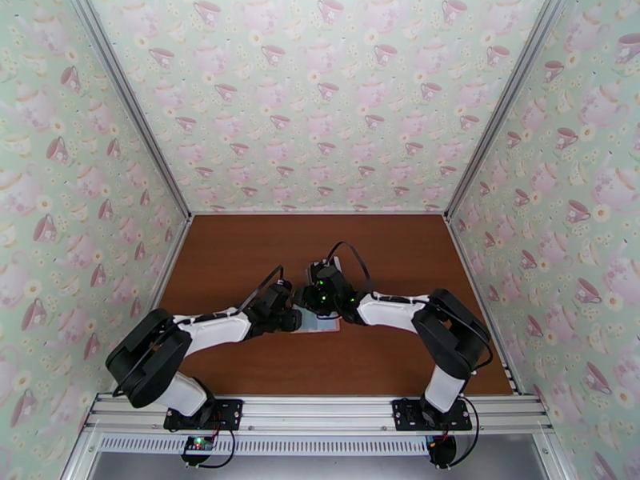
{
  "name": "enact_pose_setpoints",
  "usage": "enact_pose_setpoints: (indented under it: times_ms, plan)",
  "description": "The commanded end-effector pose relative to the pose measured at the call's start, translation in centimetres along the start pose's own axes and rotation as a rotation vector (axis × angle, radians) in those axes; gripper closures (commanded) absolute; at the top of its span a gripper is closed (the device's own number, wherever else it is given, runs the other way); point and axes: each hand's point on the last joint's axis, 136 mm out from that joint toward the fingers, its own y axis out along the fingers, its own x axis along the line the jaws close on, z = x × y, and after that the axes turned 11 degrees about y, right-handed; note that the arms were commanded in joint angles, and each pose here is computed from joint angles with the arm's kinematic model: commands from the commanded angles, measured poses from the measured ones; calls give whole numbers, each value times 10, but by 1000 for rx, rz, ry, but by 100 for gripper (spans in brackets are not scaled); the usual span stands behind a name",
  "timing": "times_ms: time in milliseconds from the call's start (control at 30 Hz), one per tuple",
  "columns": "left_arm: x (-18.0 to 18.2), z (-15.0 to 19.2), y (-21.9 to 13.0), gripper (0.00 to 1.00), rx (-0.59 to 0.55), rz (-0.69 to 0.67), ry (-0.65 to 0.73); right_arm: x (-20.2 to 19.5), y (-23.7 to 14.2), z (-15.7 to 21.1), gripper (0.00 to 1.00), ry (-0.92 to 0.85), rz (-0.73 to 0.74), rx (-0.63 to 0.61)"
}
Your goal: Put the credit cards into the card holder
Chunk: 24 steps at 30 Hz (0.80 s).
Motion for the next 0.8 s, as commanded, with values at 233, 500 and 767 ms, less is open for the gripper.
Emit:
enact_pose_setpoints:
  times_ms: [233, 500, 767]
  plan:
    - [24, 52, 20, 54, 208, -97, -6, -20, -3, 3, 52, 2, 27, 19]
    - [24, 49, 21, 54, 219, -104, 0, -31, 10, 9, 52, 21, 23, 40]
    - [25, 45, 19, 53, 215, -107, -4, -38, 23, 14, 52, 33, 27, 60]
